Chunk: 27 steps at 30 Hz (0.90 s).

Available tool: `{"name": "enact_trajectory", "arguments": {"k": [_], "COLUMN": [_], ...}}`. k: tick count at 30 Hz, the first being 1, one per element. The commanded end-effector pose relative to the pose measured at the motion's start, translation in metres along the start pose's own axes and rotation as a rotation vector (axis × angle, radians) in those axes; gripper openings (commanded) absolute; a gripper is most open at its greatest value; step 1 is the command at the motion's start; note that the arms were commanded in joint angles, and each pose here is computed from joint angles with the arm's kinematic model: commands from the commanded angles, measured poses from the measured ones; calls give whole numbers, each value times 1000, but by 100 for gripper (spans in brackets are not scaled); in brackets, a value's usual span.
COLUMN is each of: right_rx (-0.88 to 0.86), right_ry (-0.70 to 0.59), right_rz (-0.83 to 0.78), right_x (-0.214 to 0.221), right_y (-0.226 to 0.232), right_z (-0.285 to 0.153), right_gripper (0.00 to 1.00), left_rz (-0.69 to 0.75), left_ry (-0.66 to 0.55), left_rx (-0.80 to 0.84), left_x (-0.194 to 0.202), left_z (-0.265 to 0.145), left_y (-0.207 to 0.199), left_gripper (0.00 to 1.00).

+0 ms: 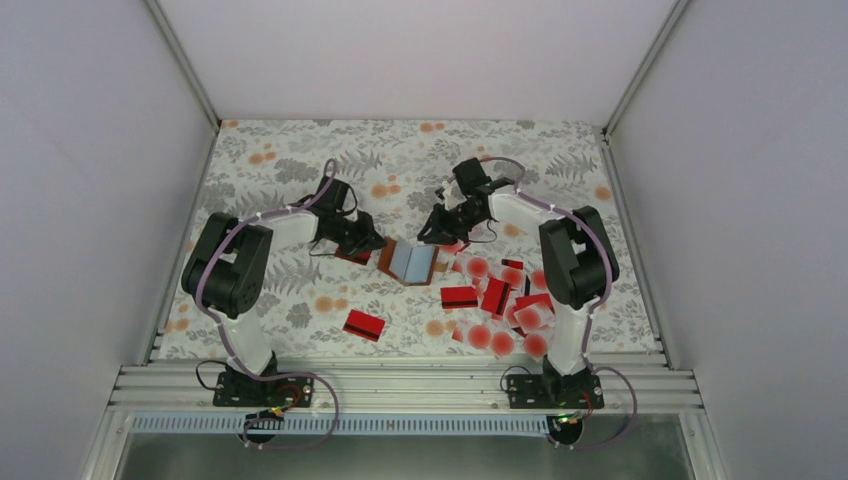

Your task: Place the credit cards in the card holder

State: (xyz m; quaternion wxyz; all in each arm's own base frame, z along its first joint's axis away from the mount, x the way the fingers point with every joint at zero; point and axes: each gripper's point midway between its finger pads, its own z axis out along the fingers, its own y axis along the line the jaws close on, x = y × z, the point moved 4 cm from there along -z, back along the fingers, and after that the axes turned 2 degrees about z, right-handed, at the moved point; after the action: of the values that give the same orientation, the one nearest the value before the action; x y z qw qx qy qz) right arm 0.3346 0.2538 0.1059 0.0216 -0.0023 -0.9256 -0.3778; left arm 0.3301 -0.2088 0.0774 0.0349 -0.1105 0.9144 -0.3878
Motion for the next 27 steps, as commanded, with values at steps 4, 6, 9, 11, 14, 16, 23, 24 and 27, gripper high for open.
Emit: {"name": "enact_trajectory", "arguments": {"k": [4,6,9,11,14,16,23,24,27], "right_rx": [-6,-25,-39,-41,-34,-36,-112,-128,-163], "right_ry": [-4,16,60,90,103,111,153,161,177], "right_rz": [-4,-7,-27,-33,-27,-28,-58,-60,-77], "right_x": [1,5,13,18,21,21,16,15,11], "right_y": [-4,-3,1,1,-4,-6,-4,-3,1], "right_z": [4,8,19,28,35,40,62,64,70], "right_gripper": [15,13,13,13,13,13,14,14,16], "left_rz": [-24,-13,9,12,15,25,-10,-16,-37], "left_ry": [-13,-20,-32,-31,-31,-39,-89,-104,-136], "left_rx": [46,47,46,50,56,66,73,84,109], "left_x": [-2,-3,-6,-6,-5,-3,4,5,9], "left_z": [-3,-4,-7,-7,-8,-11,-21,-23,-27], "left_y": [3,0,-4,-5,-5,-8,-3,-2,1], "left_gripper": [2,2,2,2,2,2,2,2,2]}}
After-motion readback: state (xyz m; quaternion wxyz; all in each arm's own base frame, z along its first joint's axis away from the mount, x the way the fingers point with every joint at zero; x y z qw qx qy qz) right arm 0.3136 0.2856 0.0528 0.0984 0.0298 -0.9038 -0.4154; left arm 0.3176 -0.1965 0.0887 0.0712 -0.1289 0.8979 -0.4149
